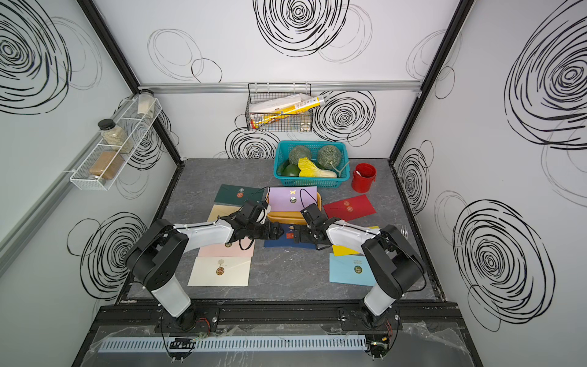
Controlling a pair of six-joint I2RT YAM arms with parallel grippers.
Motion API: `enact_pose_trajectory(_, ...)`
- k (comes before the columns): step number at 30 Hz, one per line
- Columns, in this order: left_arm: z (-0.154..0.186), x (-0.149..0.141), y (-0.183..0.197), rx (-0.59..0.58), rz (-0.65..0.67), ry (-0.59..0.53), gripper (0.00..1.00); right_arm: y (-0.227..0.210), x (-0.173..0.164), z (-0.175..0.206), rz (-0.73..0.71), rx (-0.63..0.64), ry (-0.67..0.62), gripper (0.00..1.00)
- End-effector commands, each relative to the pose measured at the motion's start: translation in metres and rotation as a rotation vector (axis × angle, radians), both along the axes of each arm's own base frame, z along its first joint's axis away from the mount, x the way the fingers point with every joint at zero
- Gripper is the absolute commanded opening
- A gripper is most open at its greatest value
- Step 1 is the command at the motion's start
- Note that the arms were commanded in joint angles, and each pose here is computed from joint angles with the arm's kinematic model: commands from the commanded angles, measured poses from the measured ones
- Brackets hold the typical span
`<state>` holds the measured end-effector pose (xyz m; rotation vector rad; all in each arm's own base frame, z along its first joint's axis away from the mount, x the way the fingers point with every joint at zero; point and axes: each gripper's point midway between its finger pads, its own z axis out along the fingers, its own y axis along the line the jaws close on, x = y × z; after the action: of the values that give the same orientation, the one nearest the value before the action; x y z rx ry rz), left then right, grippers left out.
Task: Put the sealed envelopes into the storage box
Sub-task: Pick up the envelope from the center of the board.
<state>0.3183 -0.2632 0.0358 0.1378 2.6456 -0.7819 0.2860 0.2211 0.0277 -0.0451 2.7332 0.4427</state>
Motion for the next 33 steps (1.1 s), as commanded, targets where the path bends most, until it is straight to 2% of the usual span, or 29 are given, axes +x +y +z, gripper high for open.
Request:
enact_pose_trajectory(1,-0.02,-0.032,-0.001,-0.022,-0.04,0.12,0.98,0.012,-0.022,-0.014,0.059,0.077,0.095,1.0)
enact_pose_trajectory(14,-0.018,-0.059,-0.004,-0.066,-0.092,0.132,0.98,0.032,-0.039,0.023,0.056,0.325,0.066,1.0)
enact_pose_trajectory(22,-0.02,-0.065,-0.012,-0.041,-0.127,0.132,0.99,0.033,-0.05,0.005,0.086,0.341,0.113,1.0)
enact_pose_trajectory(24,-0.022,-0.066,-0.013,-0.034,-0.125,0.138,0.99,0.038,-0.053,0.003,0.099,0.363,0.129,0.97)
enact_pose_trajectory(28,-0.02,-0.068,-0.013,-0.053,-0.117,0.145,0.99,0.037,-0.057,0.001,0.112,0.363,0.144,0.93)
enact_pose_trajectory(33,-0.009,-0.069,-0.02,-0.098,-0.135,0.14,0.99,0.034,-0.062,-0.004,0.13,0.338,0.16,0.94)
